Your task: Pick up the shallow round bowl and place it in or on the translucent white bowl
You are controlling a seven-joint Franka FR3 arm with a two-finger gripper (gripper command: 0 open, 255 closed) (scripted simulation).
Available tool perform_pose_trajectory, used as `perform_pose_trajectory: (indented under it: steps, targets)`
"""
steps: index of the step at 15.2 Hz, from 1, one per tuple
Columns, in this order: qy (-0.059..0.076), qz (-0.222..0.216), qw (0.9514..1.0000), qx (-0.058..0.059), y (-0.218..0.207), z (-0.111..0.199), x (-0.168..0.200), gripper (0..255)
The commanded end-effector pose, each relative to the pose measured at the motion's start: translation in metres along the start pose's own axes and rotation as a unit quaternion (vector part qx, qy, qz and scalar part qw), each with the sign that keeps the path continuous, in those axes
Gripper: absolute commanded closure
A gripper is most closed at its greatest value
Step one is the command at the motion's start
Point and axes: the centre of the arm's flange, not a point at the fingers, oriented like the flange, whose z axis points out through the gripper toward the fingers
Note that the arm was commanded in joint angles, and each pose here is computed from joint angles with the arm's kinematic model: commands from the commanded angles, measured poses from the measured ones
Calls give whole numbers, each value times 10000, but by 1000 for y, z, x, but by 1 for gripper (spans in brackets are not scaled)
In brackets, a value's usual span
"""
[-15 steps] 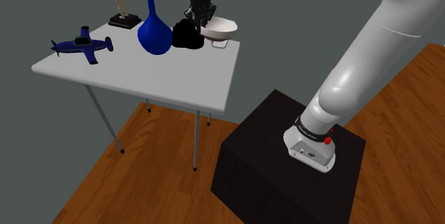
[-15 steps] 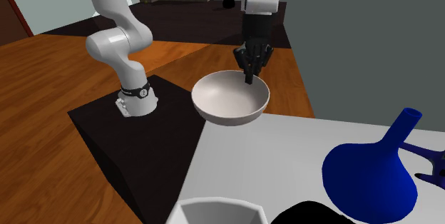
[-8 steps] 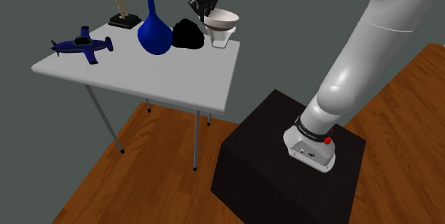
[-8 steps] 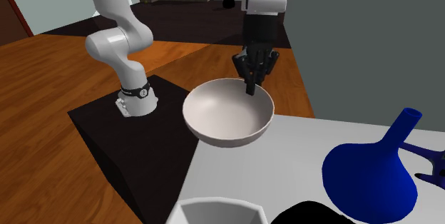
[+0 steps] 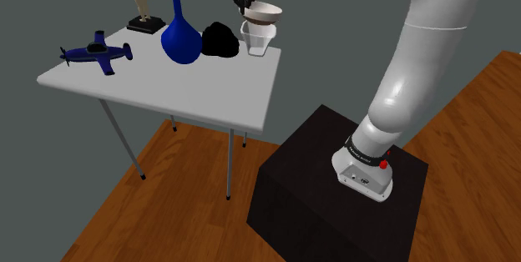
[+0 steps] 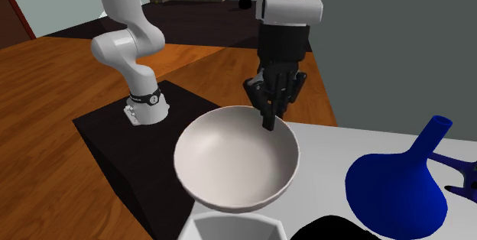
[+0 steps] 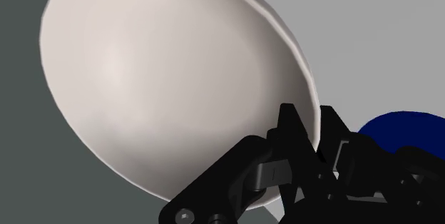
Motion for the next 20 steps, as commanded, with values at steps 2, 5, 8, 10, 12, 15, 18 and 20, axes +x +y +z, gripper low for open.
perform_pose_trajectory:
  steps: [2,5,8,10,12,15,18,20]
  targets:
    - [4,-6,10000,-2,29,6,29,255]
    - [4,-6,10000,-2,56,10,57,255]
    - [4,-6,10000,-2,85,14,85,255]
    - [4,-6,10000,-2,83,24,84,255]
    - [4,-6,10000,-2,82,34,83,255]
    - [4,-6,10000,-2,80,50,81,255]
    - [4,-6,10000,-2,77,66,79,255]
    - [4,-6,10000,-2,76,76,78,255]
